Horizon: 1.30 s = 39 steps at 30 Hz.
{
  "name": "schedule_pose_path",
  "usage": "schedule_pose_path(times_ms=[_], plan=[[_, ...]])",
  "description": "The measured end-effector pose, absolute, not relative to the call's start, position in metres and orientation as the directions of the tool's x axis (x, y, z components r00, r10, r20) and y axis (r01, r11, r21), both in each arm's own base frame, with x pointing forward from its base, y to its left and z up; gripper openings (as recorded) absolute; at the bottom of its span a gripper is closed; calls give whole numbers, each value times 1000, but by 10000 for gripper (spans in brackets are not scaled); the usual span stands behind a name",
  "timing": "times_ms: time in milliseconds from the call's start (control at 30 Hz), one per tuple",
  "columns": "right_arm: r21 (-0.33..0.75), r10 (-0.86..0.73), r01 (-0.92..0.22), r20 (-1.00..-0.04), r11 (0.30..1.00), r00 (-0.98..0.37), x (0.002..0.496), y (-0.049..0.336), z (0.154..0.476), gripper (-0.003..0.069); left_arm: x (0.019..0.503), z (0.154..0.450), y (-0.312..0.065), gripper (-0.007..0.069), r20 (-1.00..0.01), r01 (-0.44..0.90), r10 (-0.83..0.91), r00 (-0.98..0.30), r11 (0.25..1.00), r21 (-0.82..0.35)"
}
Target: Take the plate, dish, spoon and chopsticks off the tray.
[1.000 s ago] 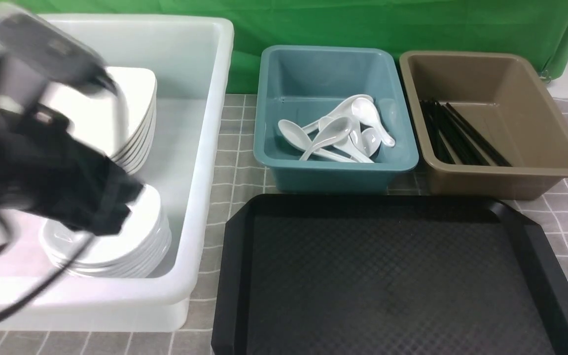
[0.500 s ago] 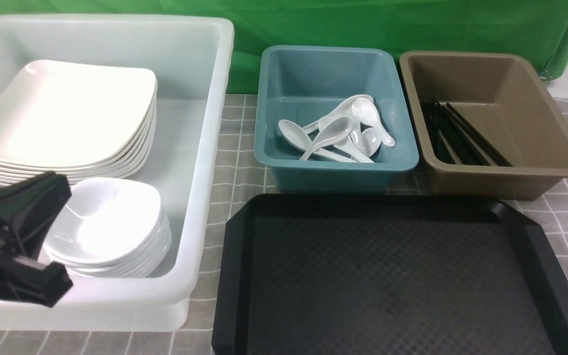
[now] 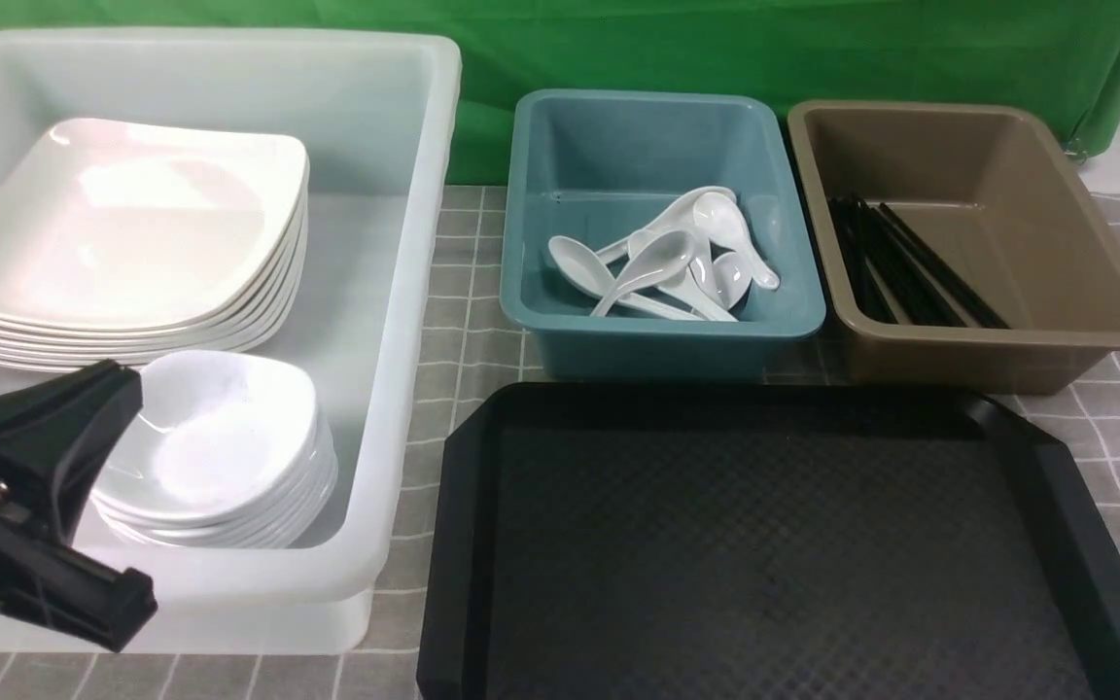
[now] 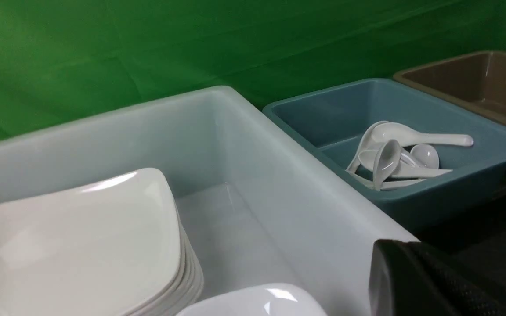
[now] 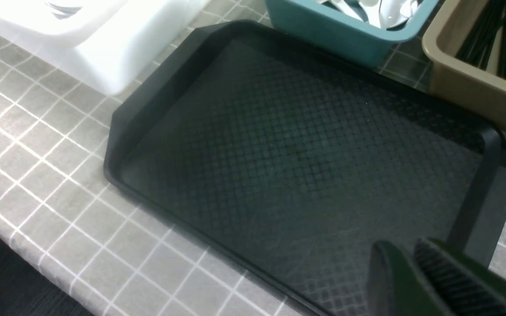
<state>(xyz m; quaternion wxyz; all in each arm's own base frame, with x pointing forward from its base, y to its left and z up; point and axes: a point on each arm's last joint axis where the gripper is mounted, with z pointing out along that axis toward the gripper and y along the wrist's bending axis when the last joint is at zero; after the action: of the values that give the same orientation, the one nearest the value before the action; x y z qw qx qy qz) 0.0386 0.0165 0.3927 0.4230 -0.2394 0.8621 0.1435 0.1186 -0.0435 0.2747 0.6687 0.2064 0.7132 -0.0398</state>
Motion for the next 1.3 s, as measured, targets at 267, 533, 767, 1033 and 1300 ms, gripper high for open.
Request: schedule_pose_path(times_ms=[267,533,767,1033,1300], plan=[[23,-220,-410,-816,912,-535,40,10,391,40,118,275,-45,13,-925,358,378,43,858,367],[-108,-188,-285,-944,952,-271,55,13,324,17,118,275,-45,13,-922,359,385,46,855,375],[-64,-109,-183,-962,981,-252,57,9,197,17,118,275,-45,13,-921,359,386,47,855,376],[-14,-60,-168,-960,986,-274,53,9,178,17,118,274,-45,13,-921,361,387,43,854,376],[-9,-57,-167,-957,986,-284,52,8,178,24,118,274,-45,13,-921,361,387,43,854,376]])
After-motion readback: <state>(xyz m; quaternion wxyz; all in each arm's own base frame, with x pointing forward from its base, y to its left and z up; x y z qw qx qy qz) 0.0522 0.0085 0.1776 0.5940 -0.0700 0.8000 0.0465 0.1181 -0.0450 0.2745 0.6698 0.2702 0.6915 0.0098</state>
